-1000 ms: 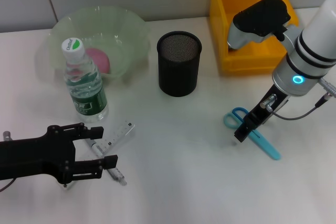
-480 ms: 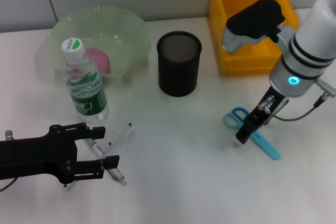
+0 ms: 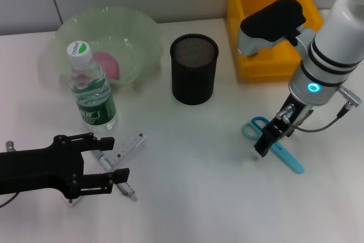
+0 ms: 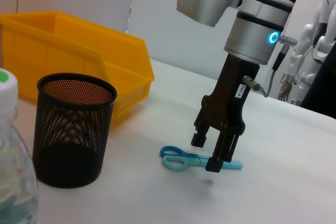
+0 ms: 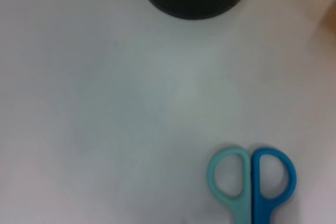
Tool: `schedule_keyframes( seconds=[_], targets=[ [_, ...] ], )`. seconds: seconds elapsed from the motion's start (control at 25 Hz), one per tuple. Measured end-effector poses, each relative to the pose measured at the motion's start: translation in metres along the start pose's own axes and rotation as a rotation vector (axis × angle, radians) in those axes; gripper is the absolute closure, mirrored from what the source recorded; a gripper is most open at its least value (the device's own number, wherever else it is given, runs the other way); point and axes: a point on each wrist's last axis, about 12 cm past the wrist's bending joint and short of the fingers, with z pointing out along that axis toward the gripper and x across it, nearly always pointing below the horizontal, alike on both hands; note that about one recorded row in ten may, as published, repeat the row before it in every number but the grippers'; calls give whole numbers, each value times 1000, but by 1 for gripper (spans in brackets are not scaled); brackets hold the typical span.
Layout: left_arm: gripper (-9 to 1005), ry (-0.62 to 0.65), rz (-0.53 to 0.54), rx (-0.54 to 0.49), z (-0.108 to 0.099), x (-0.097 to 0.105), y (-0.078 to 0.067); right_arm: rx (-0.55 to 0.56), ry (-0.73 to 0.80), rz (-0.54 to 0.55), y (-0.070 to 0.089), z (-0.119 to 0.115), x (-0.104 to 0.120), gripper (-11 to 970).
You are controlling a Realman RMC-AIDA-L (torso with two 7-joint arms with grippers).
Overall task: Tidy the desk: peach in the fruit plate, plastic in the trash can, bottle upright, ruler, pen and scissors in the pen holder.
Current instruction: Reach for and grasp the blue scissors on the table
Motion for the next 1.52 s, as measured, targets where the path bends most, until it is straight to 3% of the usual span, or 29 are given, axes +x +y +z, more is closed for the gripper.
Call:
schedule_keyframes(
  seconds=[1.52],
  targets=[
    [216,0,16,5,2,-3,2,8,17,12,-1,9,3,185]
  ],
)
